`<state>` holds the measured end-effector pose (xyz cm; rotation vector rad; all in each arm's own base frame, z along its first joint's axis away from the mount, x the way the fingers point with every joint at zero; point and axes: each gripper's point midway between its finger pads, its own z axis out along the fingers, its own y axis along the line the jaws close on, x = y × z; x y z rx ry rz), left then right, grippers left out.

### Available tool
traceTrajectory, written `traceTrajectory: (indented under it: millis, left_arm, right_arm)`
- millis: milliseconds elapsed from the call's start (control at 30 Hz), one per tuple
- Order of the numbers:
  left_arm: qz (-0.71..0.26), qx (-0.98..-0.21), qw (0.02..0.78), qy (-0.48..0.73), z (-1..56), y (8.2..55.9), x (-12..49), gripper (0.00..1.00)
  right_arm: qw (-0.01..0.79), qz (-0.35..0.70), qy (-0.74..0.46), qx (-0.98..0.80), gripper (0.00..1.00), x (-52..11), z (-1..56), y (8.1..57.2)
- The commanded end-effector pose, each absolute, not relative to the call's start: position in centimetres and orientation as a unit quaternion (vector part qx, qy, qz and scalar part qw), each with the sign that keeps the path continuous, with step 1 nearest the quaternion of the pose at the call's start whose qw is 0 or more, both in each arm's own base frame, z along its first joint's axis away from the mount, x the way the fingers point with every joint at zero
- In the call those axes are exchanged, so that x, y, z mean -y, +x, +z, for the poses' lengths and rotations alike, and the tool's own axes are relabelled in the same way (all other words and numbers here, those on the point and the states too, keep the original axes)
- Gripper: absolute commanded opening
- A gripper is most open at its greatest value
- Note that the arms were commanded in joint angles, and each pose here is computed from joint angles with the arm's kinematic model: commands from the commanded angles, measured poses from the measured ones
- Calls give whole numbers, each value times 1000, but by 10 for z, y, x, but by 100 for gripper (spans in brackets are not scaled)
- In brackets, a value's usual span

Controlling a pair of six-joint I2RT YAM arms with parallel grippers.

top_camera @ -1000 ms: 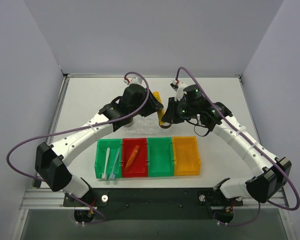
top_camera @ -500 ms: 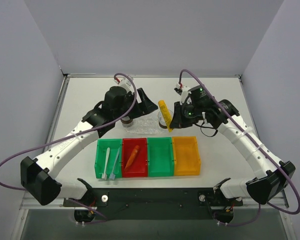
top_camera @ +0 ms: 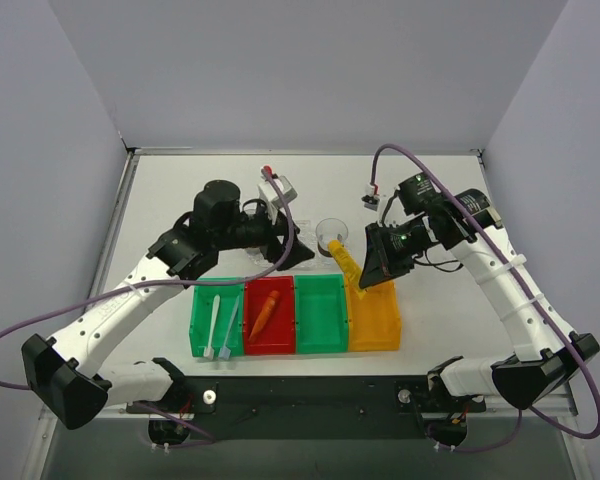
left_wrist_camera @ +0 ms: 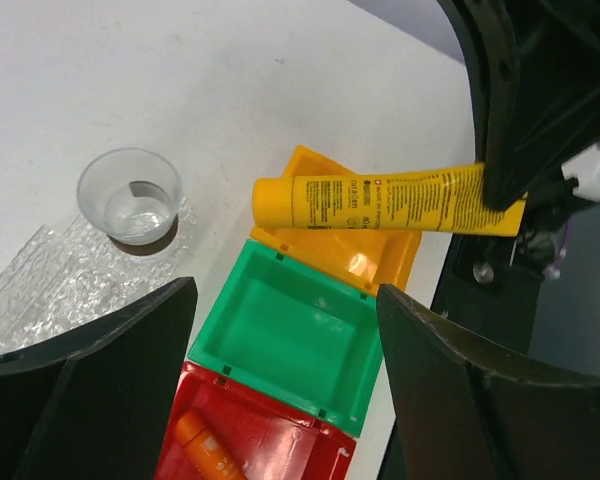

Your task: Prepare toiletry sets of a toothbrush and toothpaste on the tray

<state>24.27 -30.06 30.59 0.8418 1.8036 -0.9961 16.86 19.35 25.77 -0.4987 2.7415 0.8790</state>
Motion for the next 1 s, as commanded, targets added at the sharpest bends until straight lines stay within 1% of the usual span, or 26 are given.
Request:
traceTrajectory:
  millis: [0,67,267,300,467,767,900,967]
  left_arm:
    - [-399,-615,462,499,309,206,315,84]
    - [-414,-602,437,525,302,193,324,85]
    - [-410,-561,409,591,291,164,351,85]
    - [-413,-553,404,601,289,155,356,85]
    - [-413,-541,385,623,274,139,362,86]
    - [-422,-538,356,637,258,112,364,86]
    - [-423,-542,353,635,255,110,364,85]
    - [-423,-544,351,635,253,110,363,83]
  right_arm:
    - [21,358,-166,-919,0,-199,276,124]
    - [-6,375,-164,-912,0,-200,280,113]
    - [-84,407,-146,-898,0,-202,272,79]
    - [-87,409,-149,-896,0,-203,273,76]
    - [-93,423,-152,-888,0,-207,281,73]
    - [-103,431,-165,-881,0,-213,282,72]
    - [-97,434,-168,-880,0,-214,285,74]
    - [-94,437,-171,-878,0,-215,287,74]
